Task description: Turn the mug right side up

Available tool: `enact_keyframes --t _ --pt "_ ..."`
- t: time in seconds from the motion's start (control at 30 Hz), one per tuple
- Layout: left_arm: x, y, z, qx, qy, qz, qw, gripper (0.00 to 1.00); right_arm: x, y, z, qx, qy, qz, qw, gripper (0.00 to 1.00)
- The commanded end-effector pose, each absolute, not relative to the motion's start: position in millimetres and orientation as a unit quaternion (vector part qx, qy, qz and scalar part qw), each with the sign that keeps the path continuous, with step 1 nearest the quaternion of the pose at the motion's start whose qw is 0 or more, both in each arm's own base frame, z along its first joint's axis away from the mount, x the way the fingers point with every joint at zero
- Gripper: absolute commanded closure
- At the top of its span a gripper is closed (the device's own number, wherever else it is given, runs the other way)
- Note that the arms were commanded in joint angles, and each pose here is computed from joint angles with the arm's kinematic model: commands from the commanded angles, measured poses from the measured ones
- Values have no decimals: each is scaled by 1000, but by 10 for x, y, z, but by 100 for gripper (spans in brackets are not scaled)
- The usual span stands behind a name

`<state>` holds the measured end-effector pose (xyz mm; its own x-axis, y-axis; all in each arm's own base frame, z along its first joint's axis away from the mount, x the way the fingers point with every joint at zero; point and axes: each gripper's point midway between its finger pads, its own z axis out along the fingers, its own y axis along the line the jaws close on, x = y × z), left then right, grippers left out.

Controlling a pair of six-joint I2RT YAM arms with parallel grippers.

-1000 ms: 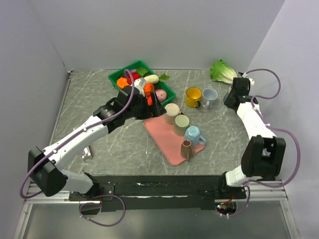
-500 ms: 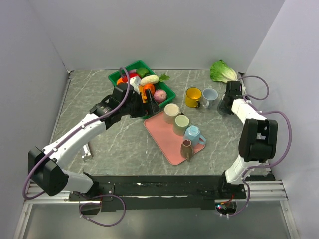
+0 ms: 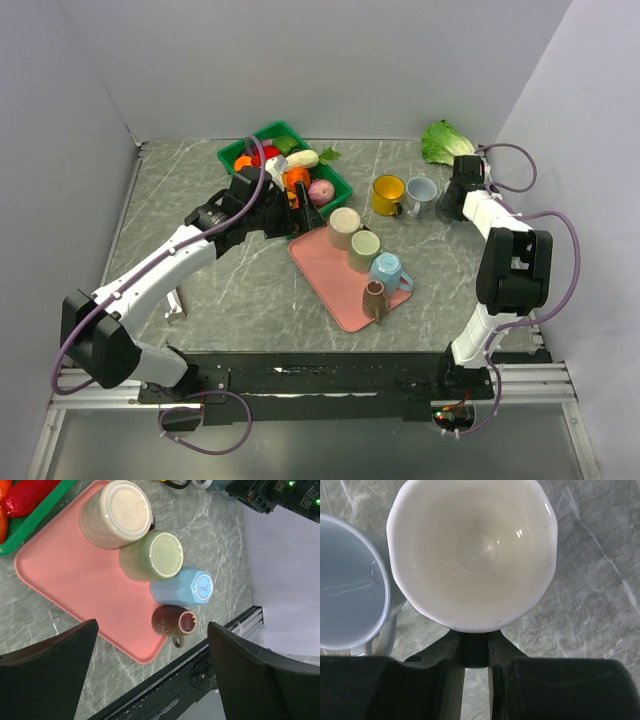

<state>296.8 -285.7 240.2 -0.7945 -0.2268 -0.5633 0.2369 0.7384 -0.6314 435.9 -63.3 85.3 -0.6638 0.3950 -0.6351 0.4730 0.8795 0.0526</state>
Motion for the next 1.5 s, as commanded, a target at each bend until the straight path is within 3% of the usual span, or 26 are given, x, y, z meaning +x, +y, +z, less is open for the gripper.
enact_keyframes --t 0.0,0.23,0.53,0.9,1.1,1.47 --pt "2962 -2889 2495 9 866 -379 327 4 4547 -688 1137 245 892 -54 377 78" --pt "2943 -2879 2461 5 867 -380 324 4 4493 -705 1271 258 885 -58 384 38" --pt "2917 -2928 2394 10 868 -387 311 4 4291 -720 1776 294 867 -57 399 17" --pt "2579 -3305 2159 69 884 -363 288 4 3623 -166 2078 301 870 77 382 12" --pt "2273 -3628 1826 80 919 -293 250 1 3061 173 2091 312 866 158 357 21" --pt "1810 -4056 1479 76 934 -268 223 15 2323 235 2385 315 850 168 388 20"
